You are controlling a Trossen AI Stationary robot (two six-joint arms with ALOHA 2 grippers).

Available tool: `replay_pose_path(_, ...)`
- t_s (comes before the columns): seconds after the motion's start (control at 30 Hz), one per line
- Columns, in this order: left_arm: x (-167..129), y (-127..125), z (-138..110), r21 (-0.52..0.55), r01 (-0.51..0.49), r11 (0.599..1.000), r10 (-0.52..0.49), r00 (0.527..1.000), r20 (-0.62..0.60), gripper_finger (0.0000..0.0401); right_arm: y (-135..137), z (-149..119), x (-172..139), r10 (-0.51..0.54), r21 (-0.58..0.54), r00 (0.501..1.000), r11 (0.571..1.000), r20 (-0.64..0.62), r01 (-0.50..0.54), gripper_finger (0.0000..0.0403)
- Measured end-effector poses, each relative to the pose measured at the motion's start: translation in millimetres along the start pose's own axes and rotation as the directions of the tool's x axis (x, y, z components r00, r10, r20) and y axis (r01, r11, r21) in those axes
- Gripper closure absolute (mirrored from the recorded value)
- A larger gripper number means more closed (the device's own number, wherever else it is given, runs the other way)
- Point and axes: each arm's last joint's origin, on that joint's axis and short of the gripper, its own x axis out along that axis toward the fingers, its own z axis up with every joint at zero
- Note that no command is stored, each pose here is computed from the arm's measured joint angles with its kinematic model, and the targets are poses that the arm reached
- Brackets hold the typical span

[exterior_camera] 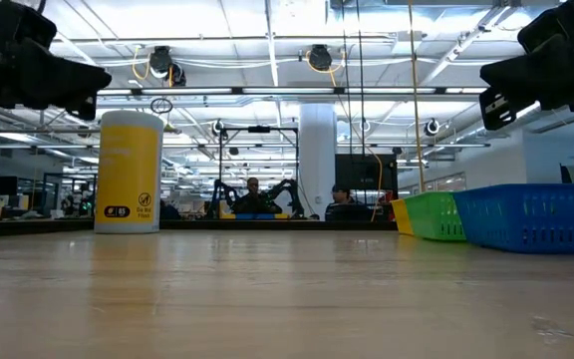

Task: Pick & Place Travel size toiletries
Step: Return to Home Position

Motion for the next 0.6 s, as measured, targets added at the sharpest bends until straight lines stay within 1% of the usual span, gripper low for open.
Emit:
replay_pose_path(0.13,-0.3,3.8,-0.9,-0.043,-0.064,0.997,0.064,0.998,-0.011,0.0349,-0.1,-0.3,0.1,-0.001,0.0,1.0,1.0,-0.001,0.001,0.0399)
replay_pose_path(0.23,-0.4,4.6,-1.6,-0.053,-0.103,0.993,0.102,0.995,-0.02,0.035,-0.1,-0.3,0.1,-0.001,0.0,1.0,1.0,-0.002,0.001,0.0399)
replay_pose_path(0.47,-0.5,5.1,-1.5,-0.058,-0.12,0.991,0.119,0.993,-0.019,0.035,-0.1,-0.3,0.1,-0.001,0.0,1.0,1.0,-0.001,0.001,0.0399)
replay_pose_path(0.6,0.4,5.7,0.8,-0.058,-0.127,0.99,0.128,0.992,0.004,0.035,-0.1,-0.3,0.1,-0.001,0.0,1.0,1.0,-0.001,0.001,0.0399)
